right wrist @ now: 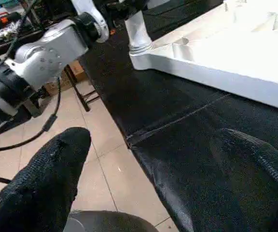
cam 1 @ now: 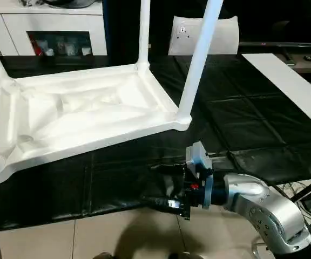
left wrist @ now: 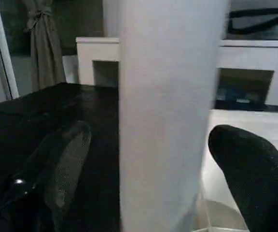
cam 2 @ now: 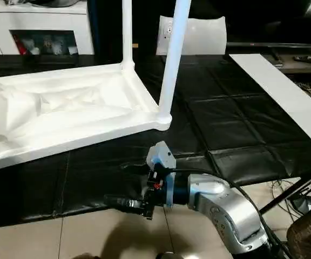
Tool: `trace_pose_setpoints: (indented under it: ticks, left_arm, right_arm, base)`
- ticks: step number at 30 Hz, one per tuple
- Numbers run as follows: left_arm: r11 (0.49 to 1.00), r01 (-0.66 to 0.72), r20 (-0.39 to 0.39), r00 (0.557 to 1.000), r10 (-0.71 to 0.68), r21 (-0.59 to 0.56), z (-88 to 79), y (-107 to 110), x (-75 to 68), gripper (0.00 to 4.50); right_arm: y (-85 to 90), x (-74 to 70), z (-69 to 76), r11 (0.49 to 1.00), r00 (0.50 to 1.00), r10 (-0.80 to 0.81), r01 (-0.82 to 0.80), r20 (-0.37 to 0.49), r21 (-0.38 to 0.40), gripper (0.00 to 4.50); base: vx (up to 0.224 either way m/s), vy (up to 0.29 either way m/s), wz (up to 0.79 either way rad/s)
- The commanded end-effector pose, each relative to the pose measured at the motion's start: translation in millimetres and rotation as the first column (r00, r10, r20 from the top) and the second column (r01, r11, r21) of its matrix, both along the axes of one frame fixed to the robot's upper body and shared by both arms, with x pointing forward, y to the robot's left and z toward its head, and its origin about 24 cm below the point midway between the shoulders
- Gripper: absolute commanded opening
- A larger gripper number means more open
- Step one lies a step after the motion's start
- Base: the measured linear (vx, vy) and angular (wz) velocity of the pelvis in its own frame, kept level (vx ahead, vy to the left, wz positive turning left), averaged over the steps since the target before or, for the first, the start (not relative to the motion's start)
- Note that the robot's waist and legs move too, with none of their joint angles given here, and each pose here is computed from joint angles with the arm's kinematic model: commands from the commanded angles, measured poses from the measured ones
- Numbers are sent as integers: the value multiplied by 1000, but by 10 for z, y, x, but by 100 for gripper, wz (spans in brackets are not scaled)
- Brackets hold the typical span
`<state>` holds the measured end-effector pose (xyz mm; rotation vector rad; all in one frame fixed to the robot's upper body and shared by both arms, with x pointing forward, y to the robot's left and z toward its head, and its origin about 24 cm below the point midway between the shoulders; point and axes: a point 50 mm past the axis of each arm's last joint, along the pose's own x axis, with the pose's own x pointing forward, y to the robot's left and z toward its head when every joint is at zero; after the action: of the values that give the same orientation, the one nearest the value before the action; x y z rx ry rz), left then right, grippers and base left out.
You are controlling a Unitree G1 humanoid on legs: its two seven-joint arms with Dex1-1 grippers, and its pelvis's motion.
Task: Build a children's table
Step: Rotate table base
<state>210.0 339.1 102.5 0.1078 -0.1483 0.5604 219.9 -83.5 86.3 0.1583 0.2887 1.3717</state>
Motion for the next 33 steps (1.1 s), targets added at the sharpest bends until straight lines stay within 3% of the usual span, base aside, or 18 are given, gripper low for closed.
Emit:
trace_pose_setpoints:
  ticks: [1,8,9,11,14,20,22,24,25,26,27,28,29,30,32,33]
  left_arm:
    - [1000,11,-11,1000,-11,-23,-28,35,27,444]
    - [957,245,28,969,-244,-156,-102,-77,194,444]
    - [878,430,65,902,-427,-209,-146,-233,214,444]
    - [797,544,104,837,-537,-262,-182,-336,204,444]
    - [698,643,130,757,-640,-315,-217,-420,180,444]
    - [391,831,184,489,-853,-395,-208,-720,84,444]
    - [327,857,193,427,-883,-399,-192,-791,64,444]
    - [222,881,211,332,-920,-418,-163,-928,39,444]
    - [135,892,206,244,-948,-432,-147,-1057,15,444]
    - [105,894,199,209,-957,-435,-144,-1107,5,444]
    - [105,894,199,209,-957,-435,-144,-1107,5,444]
    - [18,899,176,105,-979,-437,-135,-1265,-8,444]
    - [18,899,176,105,-979,-437,-135,-1265,-8,444]
    - [-22,899,165,56,-985,-437,-125,-1346,-4,444]
    - [-46,898,159,27,-987,-437,-116,-1397,2,444]
    - [-88,897,163,-18,-987,-434,-88,-1477,16,444]
  right_arm:
    - [-18,-12,18,1000,1000,1,-1,5,-10,450]
    - [-26,-9,1,1000,1000,-7,7,8,-18,450]
    - [-39,42,-33,998,998,-52,53,25,-46,450]
    - [-54,100,-63,992,994,-100,103,46,-72,450]
    - [-88,210,-105,975,979,-190,197,73,-104,450]
    - [-256,507,-227,859,881,-443,470,168,-202,450]
    - [-285,563,-253,826,852,-490,522,185,-214,450]
    - [-306,614,-284,791,823,-533,567,196,-228,450]
    - [-315,646,-318,765,802,-563,597,202,-241,450]
    - [-317,656,-334,755,794,-573,607,202,-247,450]
    - [-317,656,-334,755,794,-573,607,202,-247,450]
    - [-331,691,-414,711,766,-607,643,212,-285,450]
    - [-331,691,-414,711,766,-607,643,212,-285,450]
    - [-337,713,-469,686,751,-624,659,217,-309,450]
    - [-340,728,-503,671,742,-632,668,222,-322,450]
    - [-342,761,-550,648,727,-647,683,231,-337,450]
  base:
    - [0,0,0]
    - [0,0,0]
    - [0,0,0]
    - [0,0,0]
    - [0,0,0]
    - [0,0,0]
    - [0,0,0]
    - [0,0,0]
    - [0,0,0]
    - [0,0,0]
    - [0,0,0]
    - [0,0,0]
    - [0,0,0]
    - [0,0,0]
    - [0,0,0]
    - [0,0,0]
